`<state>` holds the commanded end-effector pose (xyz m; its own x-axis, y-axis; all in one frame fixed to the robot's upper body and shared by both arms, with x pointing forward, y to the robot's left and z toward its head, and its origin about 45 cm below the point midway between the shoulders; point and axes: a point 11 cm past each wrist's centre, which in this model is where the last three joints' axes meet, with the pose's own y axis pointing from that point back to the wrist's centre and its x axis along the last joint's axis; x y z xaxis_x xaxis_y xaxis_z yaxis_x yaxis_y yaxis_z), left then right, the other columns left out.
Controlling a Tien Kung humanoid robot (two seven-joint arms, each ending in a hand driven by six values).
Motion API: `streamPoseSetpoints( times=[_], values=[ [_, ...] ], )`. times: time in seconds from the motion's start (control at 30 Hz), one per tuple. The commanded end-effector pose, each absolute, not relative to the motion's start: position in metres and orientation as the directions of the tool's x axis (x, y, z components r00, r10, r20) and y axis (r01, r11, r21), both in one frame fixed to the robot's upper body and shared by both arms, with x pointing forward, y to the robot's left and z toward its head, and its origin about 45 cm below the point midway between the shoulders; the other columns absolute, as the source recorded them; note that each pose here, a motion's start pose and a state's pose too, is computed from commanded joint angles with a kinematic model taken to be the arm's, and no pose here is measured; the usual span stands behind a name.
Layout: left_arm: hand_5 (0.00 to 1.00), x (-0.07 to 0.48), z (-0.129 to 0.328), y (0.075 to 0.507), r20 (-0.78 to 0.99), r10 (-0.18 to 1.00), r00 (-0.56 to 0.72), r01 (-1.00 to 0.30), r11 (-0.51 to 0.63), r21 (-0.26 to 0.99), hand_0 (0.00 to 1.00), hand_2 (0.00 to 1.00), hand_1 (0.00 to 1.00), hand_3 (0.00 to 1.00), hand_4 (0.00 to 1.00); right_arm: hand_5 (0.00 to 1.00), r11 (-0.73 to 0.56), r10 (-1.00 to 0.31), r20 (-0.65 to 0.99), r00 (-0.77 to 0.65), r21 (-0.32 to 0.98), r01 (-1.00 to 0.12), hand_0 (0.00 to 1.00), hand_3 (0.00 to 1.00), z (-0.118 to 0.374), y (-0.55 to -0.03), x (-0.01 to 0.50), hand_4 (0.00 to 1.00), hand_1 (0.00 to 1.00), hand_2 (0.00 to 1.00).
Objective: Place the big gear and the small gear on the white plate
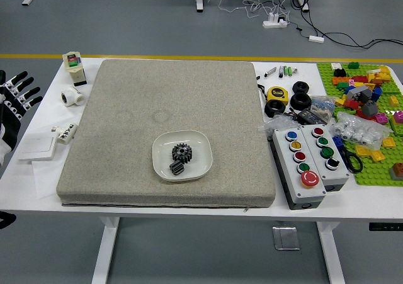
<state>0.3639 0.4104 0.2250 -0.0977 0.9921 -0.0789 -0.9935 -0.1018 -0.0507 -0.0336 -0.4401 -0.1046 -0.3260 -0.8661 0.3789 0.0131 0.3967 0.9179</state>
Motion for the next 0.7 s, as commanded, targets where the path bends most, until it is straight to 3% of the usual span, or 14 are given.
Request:
streamPoseSetpoints(
  times=[0.7],
  values=[
    [0.998, 0.3651, 0.2234, 0.4043, -0.078, 0.994, -0.076, -0.996, -0.079, -0.041, 0.79, 0.923, 0.86, 0.882, 0.998, 0.784, 0.397, -0.866, 0.381, -0.323, 0.918, 0.016, 0.754, 0.743, -0.1046, -0.4402, -0.0354, 0.918, 0.796, 0.823]
  ],
)
